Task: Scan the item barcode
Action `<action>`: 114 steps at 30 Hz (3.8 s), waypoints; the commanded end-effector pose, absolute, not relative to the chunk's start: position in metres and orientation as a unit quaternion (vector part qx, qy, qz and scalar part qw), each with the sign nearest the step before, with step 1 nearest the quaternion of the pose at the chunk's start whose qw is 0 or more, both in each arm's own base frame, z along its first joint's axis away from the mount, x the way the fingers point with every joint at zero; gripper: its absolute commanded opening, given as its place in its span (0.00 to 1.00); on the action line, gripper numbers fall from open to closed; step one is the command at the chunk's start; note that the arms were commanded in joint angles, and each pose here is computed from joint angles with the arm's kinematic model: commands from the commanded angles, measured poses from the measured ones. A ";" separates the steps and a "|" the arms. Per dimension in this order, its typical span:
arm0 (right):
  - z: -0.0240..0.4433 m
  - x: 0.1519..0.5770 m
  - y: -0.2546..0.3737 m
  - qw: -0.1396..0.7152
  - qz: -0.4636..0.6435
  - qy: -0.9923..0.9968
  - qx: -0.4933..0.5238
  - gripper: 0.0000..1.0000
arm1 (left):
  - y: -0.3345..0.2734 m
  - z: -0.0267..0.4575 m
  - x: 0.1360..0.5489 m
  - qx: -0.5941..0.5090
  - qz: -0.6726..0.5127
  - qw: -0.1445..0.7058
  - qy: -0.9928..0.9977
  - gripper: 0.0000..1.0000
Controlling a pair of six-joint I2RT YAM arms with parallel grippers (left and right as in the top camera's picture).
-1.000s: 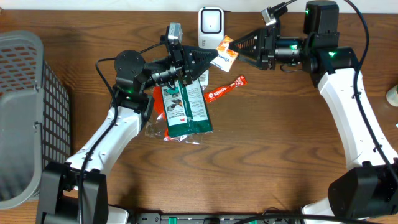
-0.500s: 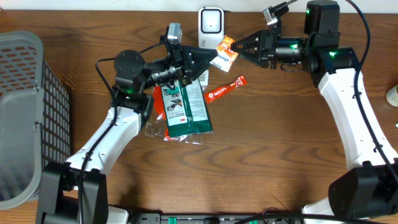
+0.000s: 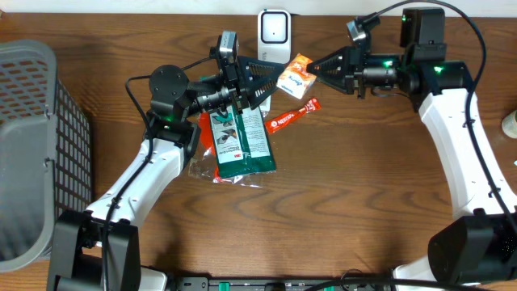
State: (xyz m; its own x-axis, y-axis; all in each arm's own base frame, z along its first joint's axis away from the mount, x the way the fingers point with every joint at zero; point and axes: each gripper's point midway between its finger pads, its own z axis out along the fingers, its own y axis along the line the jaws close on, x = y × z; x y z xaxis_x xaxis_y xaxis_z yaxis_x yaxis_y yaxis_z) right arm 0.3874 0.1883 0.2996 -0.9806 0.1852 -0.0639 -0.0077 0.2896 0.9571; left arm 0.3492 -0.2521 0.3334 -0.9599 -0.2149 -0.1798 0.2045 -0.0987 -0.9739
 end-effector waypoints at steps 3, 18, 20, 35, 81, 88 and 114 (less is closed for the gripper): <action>0.285 0.396 0.164 0.073 0.551 0.818 0.149 0.03 | -0.251 0.332 0.345 0.011 -0.739 0.139 0.659 0.46; 0.228 0.348 0.141 -0.069 0.421 0.844 0.325 0.01 | -0.253 0.330 0.339 0.024 -0.738 0.127 0.662 0.47; 0.229 0.332 0.146 -0.105 0.425 0.840 0.321 0.01 | -0.253 0.329 0.337 0.027 -0.738 0.125 0.663 0.47; 0.251 0.264 0.172 -0.225 0.425 0.831 0.279 0.01 | -0.255 0.283 0.341 -0.010 -0.700 0.079 0.710 0.47; 0.323 0.253 0.218 -0.251 0.406 0.808 0.345 0.02 | -0.256 0.274 0.338 -0.004 -0.692 0.075 0.718 0.46; 0.354 0.261 0.222 -0.218 0.442 0.806 0.328 0.02 | -0.256 0.274 0.338 -0.004 -0.692 0.075 0.718 0.46; 0.375 0.261 0.211 -0.151 0.433 0.825 0.329 0.02 | -0.256 0.274 0.338 -0.004 -0.692 0.075 0.718 0.46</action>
